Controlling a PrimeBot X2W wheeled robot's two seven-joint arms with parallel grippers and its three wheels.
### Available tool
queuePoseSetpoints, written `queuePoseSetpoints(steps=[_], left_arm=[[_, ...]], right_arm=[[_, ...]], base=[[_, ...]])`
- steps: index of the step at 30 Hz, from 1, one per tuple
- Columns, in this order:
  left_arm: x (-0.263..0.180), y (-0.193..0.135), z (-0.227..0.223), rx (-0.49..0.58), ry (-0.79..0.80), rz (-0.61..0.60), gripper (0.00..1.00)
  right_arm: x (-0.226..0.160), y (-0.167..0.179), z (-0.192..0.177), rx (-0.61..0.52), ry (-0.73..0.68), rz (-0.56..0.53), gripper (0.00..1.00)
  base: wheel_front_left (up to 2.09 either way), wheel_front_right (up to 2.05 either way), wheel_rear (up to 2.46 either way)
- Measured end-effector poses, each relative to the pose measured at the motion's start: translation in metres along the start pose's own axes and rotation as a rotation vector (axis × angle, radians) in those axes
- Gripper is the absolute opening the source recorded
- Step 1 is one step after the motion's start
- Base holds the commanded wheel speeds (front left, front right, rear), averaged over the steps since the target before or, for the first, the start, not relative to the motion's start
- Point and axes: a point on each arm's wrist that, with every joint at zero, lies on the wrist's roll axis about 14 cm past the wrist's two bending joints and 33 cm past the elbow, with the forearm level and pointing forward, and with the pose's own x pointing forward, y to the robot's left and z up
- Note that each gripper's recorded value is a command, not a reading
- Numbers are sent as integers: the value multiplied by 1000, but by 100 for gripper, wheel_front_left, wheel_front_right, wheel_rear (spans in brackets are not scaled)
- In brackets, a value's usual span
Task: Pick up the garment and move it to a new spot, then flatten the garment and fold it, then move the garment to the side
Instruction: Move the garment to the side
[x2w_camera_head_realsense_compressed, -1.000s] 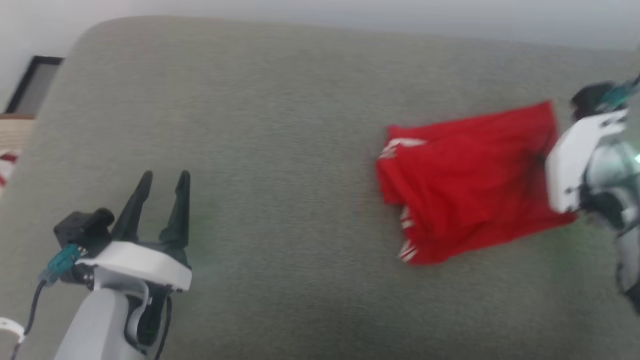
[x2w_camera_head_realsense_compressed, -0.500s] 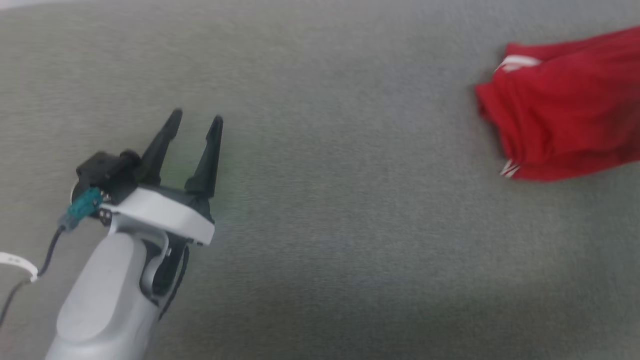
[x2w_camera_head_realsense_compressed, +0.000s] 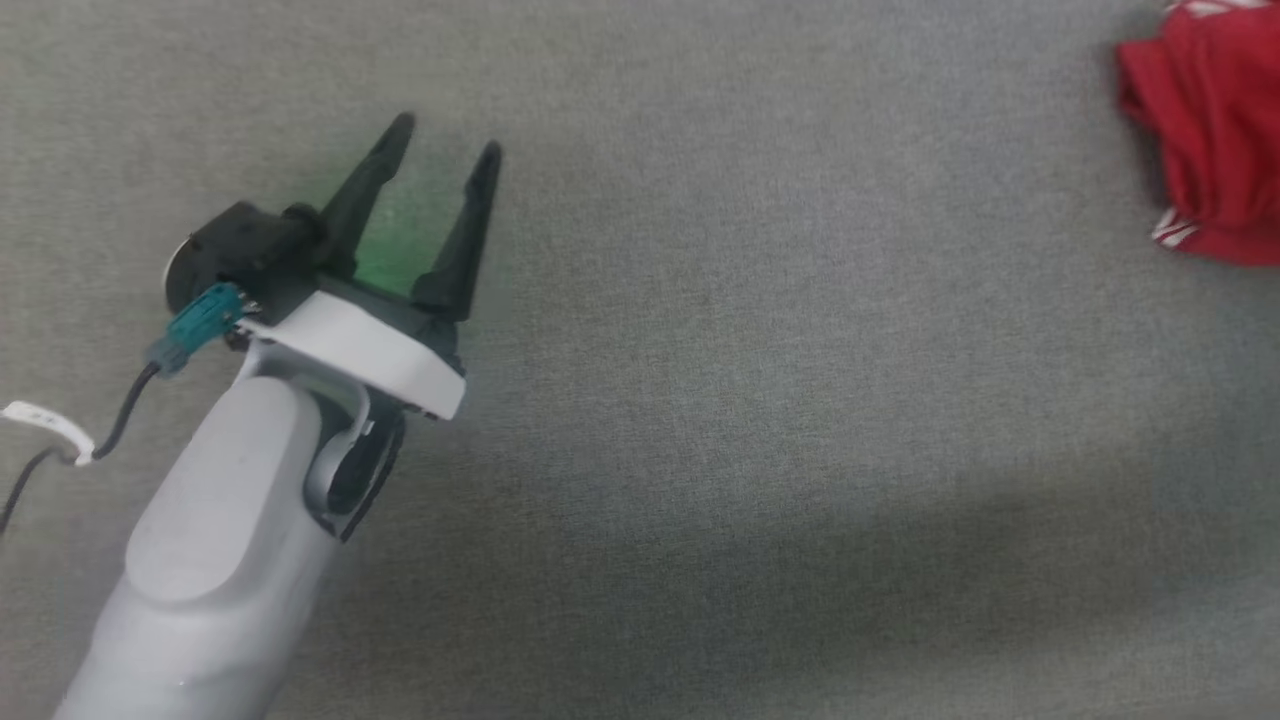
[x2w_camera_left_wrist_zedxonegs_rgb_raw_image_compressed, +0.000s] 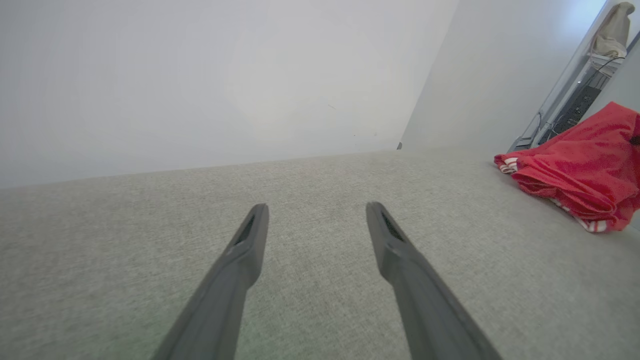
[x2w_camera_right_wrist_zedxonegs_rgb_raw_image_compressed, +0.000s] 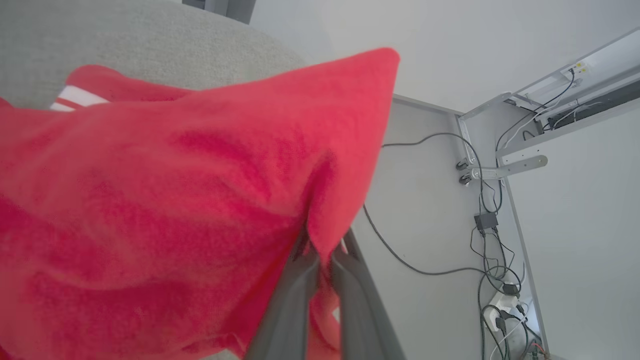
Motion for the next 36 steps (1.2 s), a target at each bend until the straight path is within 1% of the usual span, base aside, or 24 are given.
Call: queuePoseSetpoints(steps=[4, 7, 9, 11, 17, 21, 22, 23, 24, 28, 30, 33, 36], left_arm=[[9, -4, -12, -11, 16, -22, 100], [13, -3, -19, -16, 26, -30, 100], [15, -3, -24, -19, 34, -35, 100], [16, -2, -27, -19, 38, -37, 100], [18, 2, -30, -22, 43, -35, 100], [17, 4, -29, -21, 44, -30, 100], [17, 8, -27, -12, 44, -22, 100], [16, 8, -26, -9, 42, -20, 100], [16, 10, -22, -8, 38, -13, 100], [11, 14, -11, -4, 23, 9, 100], [8, 14, -7, -7, 19, 15, 100], [-1, 18, -2, -19, 18, 41, 100], [-11, 23, 5, -8, 17, 66, 100]], right_arm=[[11, -12, -8, -43, 12, -47, 0], [18, -10, -13, -79, 15, -57, 0], [24, -4, -17, -116, 16, -53, 0], [29, 5, -22, -131, 19, -41, 0], [43, 30, -34, -150, 33, -5, 0], [48, 37, -34, -145, 22, 1, 0], [48, 32, -32, -126, 15, -17, 26], [47, 29, -30, -121, 10, -24, 49], [45, 26, -26, -115, -9, -33, 100], [36, 12, -14, -62, -52, -63, 100], [32, 10, -10, -37, -75, -65, 100], [26, 13, -1, 28, -116, -56, 100], [16, 10, 12, 107, -178, -58, 100]], base=[[0, 0, 0], [0, 0, 0], [0, 0, 0], [0, 0, 0], [0, 0, 0], [0, 0, 0], [0, 0, 0], [0, 0, 0], [0, 0, 0], [0, 0, 0], [0, 0, 0], [0, 0, 0], [0, 0, 0]])
